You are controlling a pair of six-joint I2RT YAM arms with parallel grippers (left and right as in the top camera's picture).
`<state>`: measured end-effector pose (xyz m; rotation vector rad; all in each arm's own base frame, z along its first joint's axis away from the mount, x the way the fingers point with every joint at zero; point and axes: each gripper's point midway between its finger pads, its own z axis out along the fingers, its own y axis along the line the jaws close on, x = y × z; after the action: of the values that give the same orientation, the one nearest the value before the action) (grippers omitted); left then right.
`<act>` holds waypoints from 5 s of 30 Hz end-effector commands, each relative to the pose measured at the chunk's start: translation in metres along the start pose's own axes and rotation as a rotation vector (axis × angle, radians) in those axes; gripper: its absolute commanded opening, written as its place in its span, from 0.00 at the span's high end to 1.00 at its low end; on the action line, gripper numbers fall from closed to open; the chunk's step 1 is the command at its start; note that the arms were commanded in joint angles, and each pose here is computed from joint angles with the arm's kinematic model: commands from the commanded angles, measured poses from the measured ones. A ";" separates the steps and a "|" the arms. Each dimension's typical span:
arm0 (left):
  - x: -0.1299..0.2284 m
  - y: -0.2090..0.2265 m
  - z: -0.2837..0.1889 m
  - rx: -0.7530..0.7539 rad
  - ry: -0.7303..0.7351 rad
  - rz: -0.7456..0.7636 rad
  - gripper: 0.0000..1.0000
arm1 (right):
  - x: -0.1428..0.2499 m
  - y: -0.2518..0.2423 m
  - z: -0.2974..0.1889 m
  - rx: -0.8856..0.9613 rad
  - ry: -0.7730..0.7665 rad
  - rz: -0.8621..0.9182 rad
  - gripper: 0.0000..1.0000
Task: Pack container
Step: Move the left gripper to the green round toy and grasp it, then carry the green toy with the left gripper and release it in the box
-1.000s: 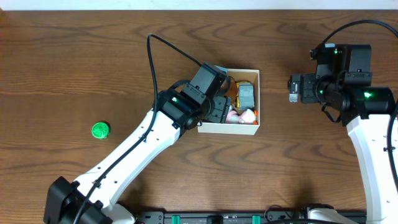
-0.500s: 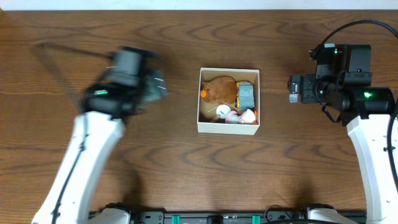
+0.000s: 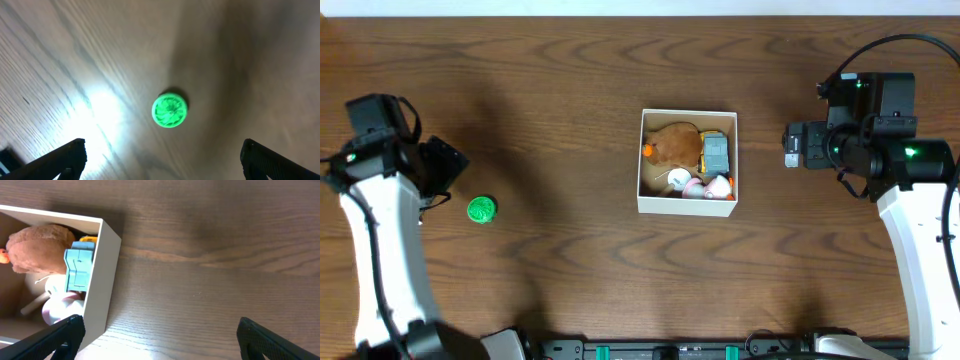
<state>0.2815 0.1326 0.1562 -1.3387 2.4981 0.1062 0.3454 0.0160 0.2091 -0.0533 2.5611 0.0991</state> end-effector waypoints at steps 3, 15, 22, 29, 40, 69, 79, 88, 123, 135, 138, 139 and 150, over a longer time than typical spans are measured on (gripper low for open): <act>0.024 0.007 0.056 -0.085 0.157 0.043 0.02 | 0.008 -0.003 0.011 0.003 0.046 0.031 0.01; 0.074 0.018 0.132 -0.189 0.440 0.084 0.02 | 0.012 -0.004 0.022 0.002 0.079 0.034 0.01; 0.078 0.013 0.143 -0.162 0.471 0.119 0.02 | 0.012 -0.004 0.022 0.002 0.080 0.034 0.01; 0.077 0.012 0.145 -0.157 0.463 0.118 0.02 | 0.012 -0.004 0.022 0.003 0.080 0.034 0.01; 0.082 0.005 0.143 -0.115 0.493 0.105 0.15 | 0.012 -0.004 0.022 0.003 0.080 0.034 0.01; 0.078 0.003 0.136 -0.104 0.473 0.104 0.50 | 0.012 -0.004 0.022 0.003 0.081 0.034 0.01; 0.065 -0.003 0.116 -0.059 0.399 0.102 0.56 | 0.012 -0.004 0.022 0.003 0.081 0.034 0.01; 0.055 -0.007 0.100 -0.025 0.343 0.102 0.57 | 0.012 -0.004 0.022 0.003 0.080 0.034 0.01; 0.080 0.006 0.123 -0.041 0.370 0.101 0.68 | 0.012 -0.004 0.022 0.003 0.081 0.033 0.01; 0.077 -0.005 0.113 0.008 0.383 0.094 0.81 | 0.012 -0.004 0.022 0.003 0.080 0.033 0.01; 0.071 -0.011 0.102 0.025 0.358 0.107 0.92 | 0.012 -0.004 0.022 0.003 0.080 0.033 0.01; 0.069 -0.014 0.097 0.034 0.345 0.114 0.94 | 0.012 -0.004 0.022 0.003 0.080 0.033 0.01; 0.066 -0.068 0.012 0.233 0.107 0.280 0.94 | 0.012 -0.004 0.022 0.003 0.079 0.033 0.01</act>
<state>0.2989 0.0569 0.1048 -1.0241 2.7227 -0.1823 0.3480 0.0161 0.1878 -0.0455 2.6291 0.1034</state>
